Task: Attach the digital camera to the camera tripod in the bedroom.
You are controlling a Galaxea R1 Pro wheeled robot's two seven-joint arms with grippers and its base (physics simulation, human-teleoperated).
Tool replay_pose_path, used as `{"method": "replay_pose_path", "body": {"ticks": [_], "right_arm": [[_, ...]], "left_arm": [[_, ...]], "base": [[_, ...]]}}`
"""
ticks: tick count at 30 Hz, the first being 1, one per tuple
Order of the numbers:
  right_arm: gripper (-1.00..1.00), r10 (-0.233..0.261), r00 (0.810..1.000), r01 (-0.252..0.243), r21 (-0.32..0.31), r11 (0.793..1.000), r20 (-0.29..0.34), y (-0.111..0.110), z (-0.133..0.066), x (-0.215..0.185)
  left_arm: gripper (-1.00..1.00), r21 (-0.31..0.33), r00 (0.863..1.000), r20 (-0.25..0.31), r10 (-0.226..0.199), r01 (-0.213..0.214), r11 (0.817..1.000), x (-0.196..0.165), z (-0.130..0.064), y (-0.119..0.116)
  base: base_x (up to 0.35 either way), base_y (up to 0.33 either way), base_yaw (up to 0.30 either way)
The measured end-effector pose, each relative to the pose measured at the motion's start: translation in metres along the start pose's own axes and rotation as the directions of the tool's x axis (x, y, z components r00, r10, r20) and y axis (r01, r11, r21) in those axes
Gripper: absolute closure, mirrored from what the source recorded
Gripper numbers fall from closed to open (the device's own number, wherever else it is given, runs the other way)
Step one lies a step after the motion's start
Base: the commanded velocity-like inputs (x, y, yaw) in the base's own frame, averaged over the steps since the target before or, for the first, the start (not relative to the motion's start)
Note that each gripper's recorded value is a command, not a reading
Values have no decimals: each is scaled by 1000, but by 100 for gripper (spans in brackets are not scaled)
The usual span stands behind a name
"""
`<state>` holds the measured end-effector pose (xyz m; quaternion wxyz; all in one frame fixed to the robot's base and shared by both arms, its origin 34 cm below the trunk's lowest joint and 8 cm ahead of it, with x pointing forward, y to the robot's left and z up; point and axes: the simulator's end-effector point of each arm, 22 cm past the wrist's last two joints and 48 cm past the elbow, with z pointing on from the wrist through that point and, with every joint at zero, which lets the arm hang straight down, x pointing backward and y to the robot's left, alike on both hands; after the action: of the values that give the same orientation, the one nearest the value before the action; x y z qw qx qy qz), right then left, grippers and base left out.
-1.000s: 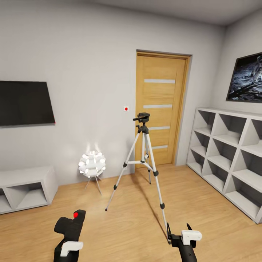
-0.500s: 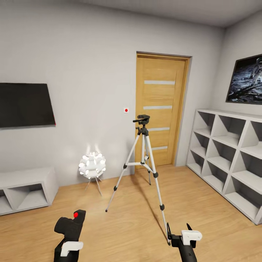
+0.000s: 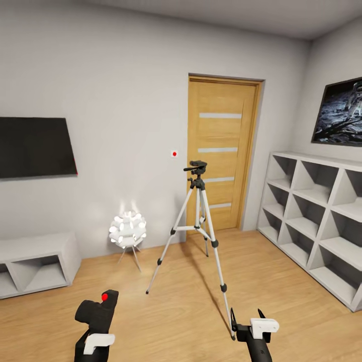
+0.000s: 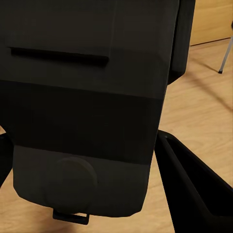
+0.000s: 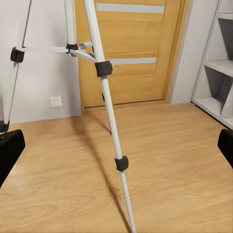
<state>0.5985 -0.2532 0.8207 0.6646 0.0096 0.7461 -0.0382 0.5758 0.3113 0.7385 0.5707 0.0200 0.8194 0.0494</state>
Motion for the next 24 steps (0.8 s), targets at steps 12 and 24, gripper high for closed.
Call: {"method": "replay_pose_path", "body": {"ticks": [12,24], "right_arm": [[-100,0,1000,0,0,1000,0,-1,-4,-14],[-100,-1,1000,1,2,1000,1,-3,-8,-28]], "left_arm": [[100,0,1000,0,0,0,1000,-13,-7,2],[100,0,1000,0,0,0,1000,-25,-15,3]], "base": [[0,0,0],[0,0,0]]}}
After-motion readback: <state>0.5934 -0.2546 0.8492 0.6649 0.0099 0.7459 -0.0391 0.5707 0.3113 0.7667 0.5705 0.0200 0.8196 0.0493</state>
